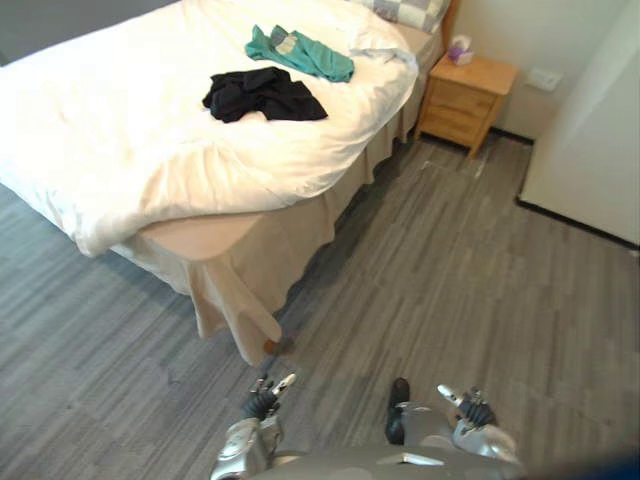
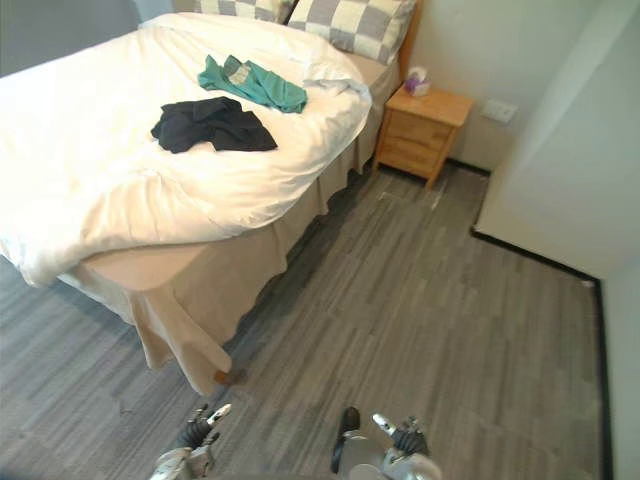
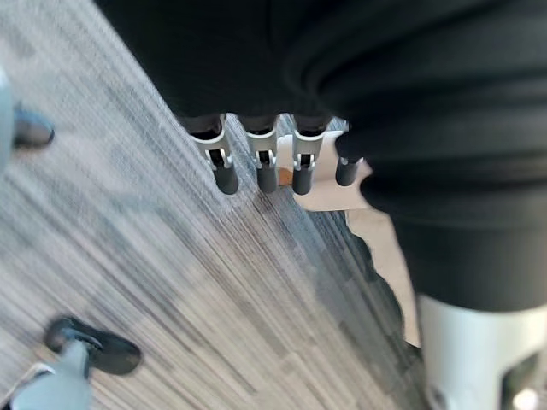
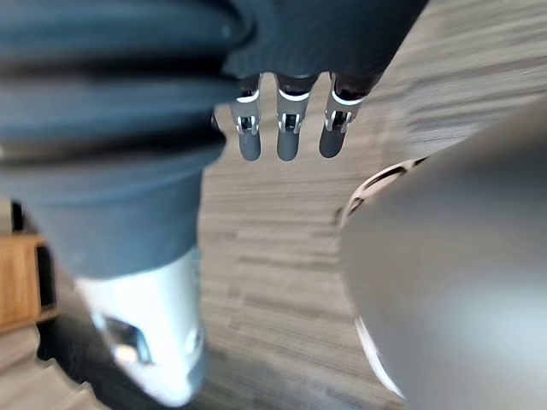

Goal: Tidy the bed and pick cloth on bed and put in laundry

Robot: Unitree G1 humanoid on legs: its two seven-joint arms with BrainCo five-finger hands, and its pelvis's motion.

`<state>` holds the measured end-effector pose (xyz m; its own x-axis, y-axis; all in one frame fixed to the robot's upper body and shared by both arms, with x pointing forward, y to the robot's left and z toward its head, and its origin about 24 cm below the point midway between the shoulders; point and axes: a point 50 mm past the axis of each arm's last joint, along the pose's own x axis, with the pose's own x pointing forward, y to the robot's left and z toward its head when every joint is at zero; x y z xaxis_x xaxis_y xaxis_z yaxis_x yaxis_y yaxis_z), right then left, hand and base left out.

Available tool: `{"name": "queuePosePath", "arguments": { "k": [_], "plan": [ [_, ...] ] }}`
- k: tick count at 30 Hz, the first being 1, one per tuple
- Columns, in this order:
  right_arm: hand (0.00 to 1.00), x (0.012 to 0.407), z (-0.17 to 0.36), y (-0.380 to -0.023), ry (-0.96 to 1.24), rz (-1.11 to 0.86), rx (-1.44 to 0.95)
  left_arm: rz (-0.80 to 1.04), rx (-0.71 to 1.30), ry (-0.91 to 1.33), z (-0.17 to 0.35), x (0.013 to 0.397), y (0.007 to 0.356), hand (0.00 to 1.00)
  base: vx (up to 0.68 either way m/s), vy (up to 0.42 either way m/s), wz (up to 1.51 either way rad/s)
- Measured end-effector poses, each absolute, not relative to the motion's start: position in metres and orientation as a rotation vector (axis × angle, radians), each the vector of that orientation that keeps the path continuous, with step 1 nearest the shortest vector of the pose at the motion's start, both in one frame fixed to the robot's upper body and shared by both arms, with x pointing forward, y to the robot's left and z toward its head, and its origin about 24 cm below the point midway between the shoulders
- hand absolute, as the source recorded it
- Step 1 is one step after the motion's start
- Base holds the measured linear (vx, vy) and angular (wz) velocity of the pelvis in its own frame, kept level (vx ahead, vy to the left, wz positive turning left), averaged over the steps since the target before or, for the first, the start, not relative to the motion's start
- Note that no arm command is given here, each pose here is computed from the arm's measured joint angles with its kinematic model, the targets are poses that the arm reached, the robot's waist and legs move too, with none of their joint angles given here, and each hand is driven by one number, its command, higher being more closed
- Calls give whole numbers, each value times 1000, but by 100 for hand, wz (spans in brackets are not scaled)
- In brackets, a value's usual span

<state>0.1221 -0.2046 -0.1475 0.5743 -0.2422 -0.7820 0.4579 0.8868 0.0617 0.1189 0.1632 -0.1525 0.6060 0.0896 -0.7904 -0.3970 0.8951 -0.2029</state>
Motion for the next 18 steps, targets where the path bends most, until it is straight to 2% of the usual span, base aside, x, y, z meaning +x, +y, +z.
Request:
{"name": "queuePosePath", "arguments": {
  "k": [5,9,13,18],
  "plan": [
    [0,131,-145,-197,858,-331,205,362,-423,825,-149,122,169,0,441,-356,10],
    [0,132,-146,-187,870,-238,159,408,-409,758,-145,115,181,0,392,-207,-2],
    [0,135,-146,-176,868,-181,148,385,-386,751,-144,113,181,0,352,-18,9],
    [0,131,-147,-170,862,-197,170,346,-326,748,-141,119,192,0,410,87,115]
  ]
}}
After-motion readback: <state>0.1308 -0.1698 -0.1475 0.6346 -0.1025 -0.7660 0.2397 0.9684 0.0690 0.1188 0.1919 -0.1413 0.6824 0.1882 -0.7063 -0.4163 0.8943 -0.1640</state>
